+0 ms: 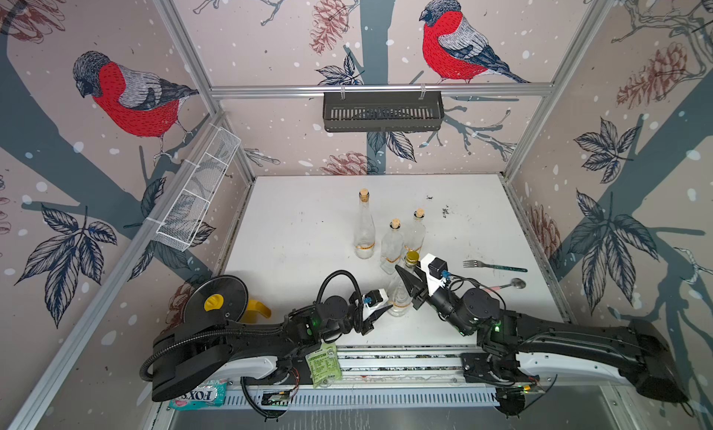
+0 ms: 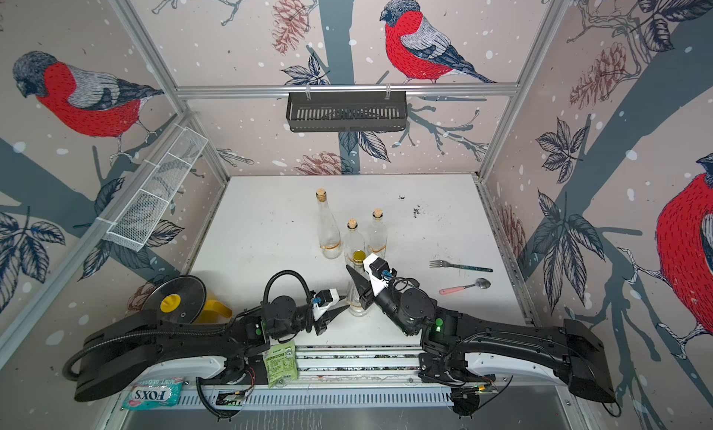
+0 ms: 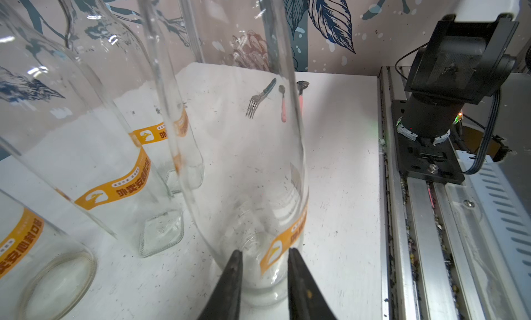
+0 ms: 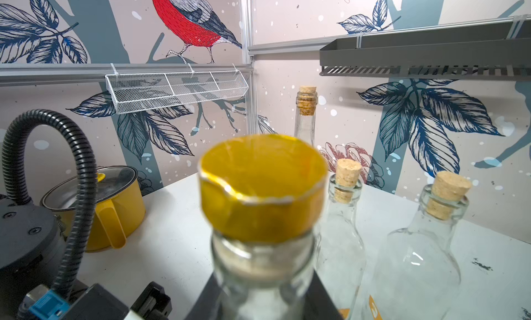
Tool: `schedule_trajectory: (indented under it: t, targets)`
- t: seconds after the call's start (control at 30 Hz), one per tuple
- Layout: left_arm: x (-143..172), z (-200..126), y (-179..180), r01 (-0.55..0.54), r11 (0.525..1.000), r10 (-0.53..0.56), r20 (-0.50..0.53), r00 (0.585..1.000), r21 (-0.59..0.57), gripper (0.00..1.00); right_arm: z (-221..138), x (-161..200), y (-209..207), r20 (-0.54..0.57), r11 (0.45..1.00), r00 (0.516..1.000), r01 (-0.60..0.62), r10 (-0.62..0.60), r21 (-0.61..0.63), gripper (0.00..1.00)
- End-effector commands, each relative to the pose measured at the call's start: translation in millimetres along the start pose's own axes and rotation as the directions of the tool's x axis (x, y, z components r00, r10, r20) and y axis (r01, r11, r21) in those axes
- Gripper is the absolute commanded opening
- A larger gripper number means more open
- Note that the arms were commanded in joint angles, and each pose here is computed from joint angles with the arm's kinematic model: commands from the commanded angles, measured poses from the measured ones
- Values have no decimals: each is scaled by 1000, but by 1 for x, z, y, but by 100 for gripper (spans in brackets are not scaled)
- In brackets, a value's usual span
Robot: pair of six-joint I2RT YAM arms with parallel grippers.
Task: Remove the label from the bottle
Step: Tear open the label from the bottle.
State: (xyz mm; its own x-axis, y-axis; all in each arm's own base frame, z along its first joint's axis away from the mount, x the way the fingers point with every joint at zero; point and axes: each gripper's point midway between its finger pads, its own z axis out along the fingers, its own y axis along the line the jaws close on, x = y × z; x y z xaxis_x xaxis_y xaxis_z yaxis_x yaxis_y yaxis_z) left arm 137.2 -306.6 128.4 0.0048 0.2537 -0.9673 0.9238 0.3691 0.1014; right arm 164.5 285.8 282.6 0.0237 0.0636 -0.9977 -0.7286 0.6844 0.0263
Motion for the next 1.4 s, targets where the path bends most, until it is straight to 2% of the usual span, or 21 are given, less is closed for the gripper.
schedule_trajectory:
  t: [0.0,0.37,0.57,1.0,1.37]
  targets:
    - [-10,1,-2,-13,1000,12,33,999,20,26,0,-13,0,45,1000,999,-19,18,4,3]
    - [-6,-1,-2,-4,1000,3,10,1000,28,12,2,-14,-4,59,999,998,-13,11,35,2]
    - [-5,-3,-3,2,999,-2,0,1000,43,0,2,-18,-5,82,997,997,-5,-2,76,1]
    - [0,-11,7,-1,1000,1,-5,1000,5,0,-4,-23,-20,124,971,992,-24,-5,236,0]
    - [0,-20,15,-4,1000,5,10,1000,-24,0,3,-23,-15,112,960,993,-4,-28,280,0]
